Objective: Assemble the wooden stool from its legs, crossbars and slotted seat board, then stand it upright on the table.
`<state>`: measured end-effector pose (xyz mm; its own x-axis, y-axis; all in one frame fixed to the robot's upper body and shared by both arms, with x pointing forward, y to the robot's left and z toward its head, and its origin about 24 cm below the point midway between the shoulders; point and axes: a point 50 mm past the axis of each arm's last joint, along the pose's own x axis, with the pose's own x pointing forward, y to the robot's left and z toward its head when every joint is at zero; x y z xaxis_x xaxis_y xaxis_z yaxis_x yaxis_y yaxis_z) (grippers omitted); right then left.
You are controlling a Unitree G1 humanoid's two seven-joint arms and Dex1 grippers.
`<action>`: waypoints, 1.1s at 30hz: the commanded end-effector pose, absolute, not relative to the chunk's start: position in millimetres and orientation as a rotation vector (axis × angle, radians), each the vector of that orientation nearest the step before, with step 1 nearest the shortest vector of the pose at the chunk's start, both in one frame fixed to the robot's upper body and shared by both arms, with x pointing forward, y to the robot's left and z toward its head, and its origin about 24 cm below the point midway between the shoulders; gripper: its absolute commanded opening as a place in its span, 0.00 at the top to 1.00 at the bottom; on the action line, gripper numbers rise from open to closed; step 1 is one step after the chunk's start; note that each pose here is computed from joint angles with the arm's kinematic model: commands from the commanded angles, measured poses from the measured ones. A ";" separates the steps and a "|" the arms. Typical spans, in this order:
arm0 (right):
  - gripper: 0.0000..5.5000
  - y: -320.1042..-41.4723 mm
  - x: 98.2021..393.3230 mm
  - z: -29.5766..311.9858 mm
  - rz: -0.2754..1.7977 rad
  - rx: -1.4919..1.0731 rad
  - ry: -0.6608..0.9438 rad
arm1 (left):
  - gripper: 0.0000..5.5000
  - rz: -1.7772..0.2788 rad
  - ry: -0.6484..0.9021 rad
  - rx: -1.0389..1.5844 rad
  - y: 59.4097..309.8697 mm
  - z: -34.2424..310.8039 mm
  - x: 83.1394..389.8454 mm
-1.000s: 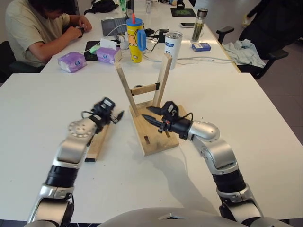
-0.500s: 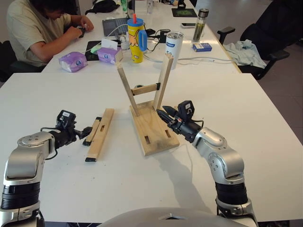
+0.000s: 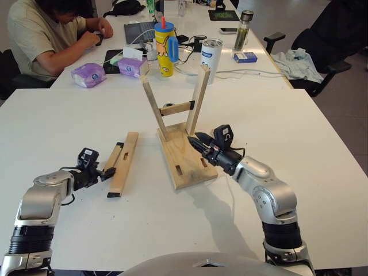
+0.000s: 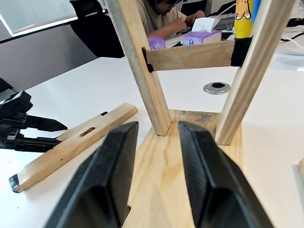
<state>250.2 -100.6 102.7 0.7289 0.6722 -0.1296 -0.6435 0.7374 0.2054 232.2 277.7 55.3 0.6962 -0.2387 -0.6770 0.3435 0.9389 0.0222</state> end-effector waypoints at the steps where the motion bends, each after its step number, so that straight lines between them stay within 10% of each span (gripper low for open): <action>1: 0.71 -98.8 249.4 101.1 0.736 0.144 0.218 | 0.34 -0.309 0.760 0.148 281.5 47.6 231.6; 16: 0.71 -106.8 256.4 102.2 0.658 0.135 0.188 | 0.76 -0.286 0.726 0.257 286.8 30.3 231.3; 33: 0.34 -112.5 248.9 112.0 0.703 1.007 0.225 | 0.76 -0.769 0.084 0.257 190.3 104.6 210.0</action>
<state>247.7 -112.6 110.3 0.7482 0.6534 0.1148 -0.4749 0.4067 0.7804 210.3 206.6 98.7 0.7285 -0.6464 -0.2269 0.6834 0.7088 0.1747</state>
